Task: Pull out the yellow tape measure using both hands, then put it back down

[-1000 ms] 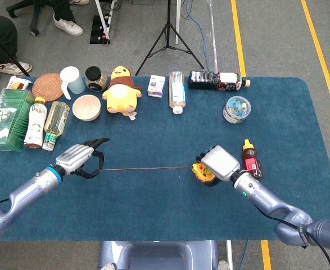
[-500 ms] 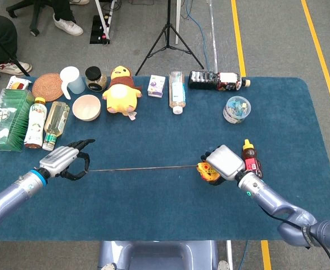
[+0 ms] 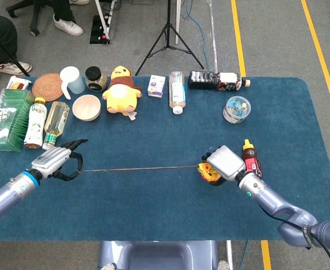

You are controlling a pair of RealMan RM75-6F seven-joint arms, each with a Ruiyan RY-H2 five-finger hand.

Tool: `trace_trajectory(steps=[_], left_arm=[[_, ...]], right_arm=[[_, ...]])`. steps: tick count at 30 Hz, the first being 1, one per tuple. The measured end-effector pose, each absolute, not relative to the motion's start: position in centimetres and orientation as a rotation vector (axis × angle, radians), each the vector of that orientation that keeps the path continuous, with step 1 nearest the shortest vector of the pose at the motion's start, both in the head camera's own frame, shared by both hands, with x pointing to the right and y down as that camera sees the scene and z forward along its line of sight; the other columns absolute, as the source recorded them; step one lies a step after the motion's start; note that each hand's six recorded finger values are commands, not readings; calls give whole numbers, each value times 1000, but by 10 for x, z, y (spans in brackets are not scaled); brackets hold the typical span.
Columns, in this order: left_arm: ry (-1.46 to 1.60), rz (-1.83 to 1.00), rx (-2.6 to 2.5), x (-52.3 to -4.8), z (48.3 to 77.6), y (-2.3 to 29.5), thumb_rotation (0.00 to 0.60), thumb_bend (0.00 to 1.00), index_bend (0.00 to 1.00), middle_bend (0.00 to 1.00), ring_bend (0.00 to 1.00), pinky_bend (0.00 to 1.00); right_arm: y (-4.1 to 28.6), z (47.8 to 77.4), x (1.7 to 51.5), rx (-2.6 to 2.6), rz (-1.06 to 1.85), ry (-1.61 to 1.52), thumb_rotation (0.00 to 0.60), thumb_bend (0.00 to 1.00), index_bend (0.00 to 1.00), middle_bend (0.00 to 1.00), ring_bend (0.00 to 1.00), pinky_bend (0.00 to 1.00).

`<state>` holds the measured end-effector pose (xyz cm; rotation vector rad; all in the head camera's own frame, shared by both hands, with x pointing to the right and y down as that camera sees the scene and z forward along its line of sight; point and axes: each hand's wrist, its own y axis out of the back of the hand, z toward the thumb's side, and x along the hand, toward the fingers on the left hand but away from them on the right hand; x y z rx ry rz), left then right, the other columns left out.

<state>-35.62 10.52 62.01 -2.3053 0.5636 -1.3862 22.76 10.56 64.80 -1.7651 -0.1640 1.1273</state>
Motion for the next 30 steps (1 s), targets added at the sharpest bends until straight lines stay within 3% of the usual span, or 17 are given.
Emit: trace_trajectory(steps=[12, 30], left_arm=[[522, -1303, -2361, -318, 629, 103, 600, 399, 590, 15, 0, 83], [483, -1122, -2445, -216, 655, 96, 600, 395, 589, 15, 0, 83]], right_arm=[[105, 645, 218, -1780, 1113, -179, 413, 221, 596, 631, 589, 528], [102, 642, 190, -1822, 1079, -219, 414, 220, 596, 632, 588, 529]])
